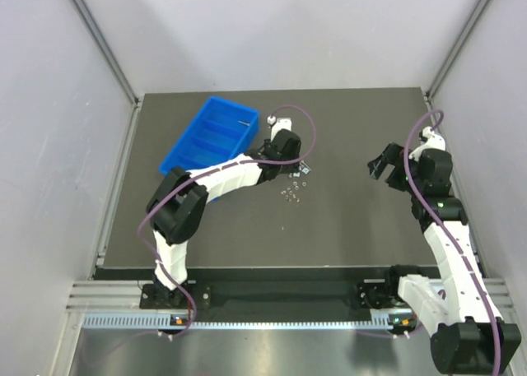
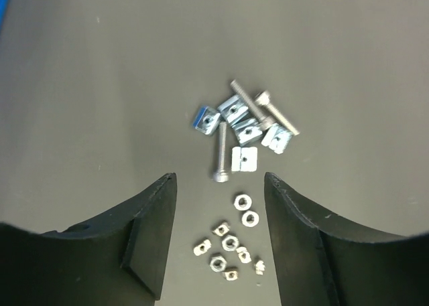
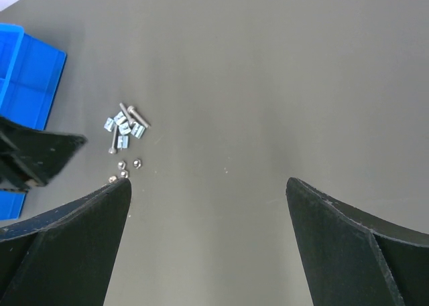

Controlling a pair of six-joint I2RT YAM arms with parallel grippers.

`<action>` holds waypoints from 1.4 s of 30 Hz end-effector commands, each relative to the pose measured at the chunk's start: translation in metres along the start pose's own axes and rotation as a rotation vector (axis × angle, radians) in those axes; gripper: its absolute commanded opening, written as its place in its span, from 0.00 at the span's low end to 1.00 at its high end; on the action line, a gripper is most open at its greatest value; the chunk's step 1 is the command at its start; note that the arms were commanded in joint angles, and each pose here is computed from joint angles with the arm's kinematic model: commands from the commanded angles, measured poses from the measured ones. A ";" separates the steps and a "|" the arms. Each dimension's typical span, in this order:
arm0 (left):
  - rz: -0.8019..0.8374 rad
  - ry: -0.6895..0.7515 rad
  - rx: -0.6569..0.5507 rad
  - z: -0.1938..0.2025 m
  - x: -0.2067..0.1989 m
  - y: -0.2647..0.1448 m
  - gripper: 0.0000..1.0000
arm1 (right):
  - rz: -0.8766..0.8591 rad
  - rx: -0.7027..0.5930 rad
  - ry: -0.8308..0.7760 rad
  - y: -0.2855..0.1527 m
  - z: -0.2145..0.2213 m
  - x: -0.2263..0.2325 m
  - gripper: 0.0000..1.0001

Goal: Sort the screws and nuts into containers

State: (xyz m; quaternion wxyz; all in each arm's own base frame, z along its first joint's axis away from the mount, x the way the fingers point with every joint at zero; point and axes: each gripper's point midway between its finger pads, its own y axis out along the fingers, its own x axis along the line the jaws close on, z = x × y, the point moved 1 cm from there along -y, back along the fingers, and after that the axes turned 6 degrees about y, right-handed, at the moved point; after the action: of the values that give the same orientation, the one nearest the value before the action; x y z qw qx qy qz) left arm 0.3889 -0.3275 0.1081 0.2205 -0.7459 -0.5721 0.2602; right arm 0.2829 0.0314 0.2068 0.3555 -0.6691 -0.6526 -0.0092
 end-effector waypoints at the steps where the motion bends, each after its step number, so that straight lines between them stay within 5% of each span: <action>1: 0.014 0.026 0.010 0.003 -0.002 0.005 0.59 | -0.010 -0.042 -0.022 -0.005 -0.009 0.004 1.00; 18: -0.091 0.107 0.114 0.045 0.005 0.043 0.44 | 0.004 -0.036 -0.028 -0.005 -0.009 0.002 1.00; 28: -0.118 0.160 0.120 0.048 0.008 0.058 0.43 | 0.012 -0.032 -0.029 -0.005 -0.007 0.000 1.00; 39: -0.115 0.156 0.162 0.059 0.009 0.051 0.04 | 0.015 -0.042 -0.024 -0.008 -0.010 0.001 1.00; 42: -0.122 0.146 0.144 0.050 0.011 0.040 0.01 | 0.012 -0.044 -0.022 -0.009 -0.011 0.002 1.00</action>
State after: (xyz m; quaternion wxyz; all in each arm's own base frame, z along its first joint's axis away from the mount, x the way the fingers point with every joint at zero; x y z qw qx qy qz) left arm 0.4011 -0.3357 0.0352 0.3174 -0.7178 -0.5752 0.2306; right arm 0.2791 0.0267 0.2038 0.3538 -0.6792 -0.6430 -0.0014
